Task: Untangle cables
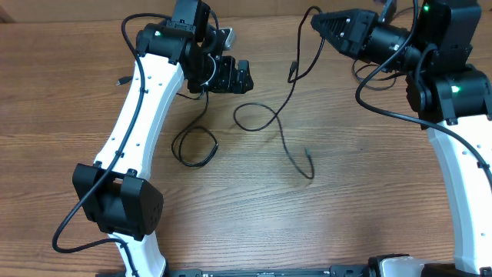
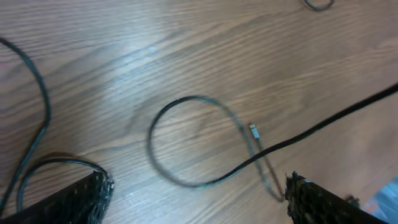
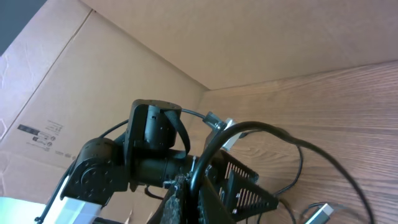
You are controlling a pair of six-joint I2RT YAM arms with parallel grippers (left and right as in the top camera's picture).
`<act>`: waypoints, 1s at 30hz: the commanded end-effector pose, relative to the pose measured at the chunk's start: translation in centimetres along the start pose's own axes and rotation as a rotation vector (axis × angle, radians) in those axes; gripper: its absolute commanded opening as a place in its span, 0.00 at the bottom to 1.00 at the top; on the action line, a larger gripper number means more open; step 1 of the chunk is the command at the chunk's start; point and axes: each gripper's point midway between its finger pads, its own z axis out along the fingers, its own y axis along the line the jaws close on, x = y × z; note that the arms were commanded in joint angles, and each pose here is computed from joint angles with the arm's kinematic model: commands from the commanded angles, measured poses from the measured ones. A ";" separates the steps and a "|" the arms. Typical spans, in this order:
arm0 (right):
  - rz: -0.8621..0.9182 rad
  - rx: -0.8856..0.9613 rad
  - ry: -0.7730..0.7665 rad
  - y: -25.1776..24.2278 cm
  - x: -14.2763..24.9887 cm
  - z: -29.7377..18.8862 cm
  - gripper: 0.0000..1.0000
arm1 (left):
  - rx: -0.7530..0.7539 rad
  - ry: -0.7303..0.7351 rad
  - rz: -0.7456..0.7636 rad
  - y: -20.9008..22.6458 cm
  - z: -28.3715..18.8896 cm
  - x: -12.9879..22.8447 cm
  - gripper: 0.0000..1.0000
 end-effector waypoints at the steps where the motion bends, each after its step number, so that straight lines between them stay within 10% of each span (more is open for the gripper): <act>1: -0.038 -0.045 -0.006 2.2 -0.2 -0.7 0.04 | -0.035 -0.041 0.002 -0.1 -0.7 -0.8 0.93; 30: 0.294 0.503 0.121 -10.7 5.9 -1.2 0.04 | -0.076 -0.003 -0.037 0.3 -0.6 0.3 1.00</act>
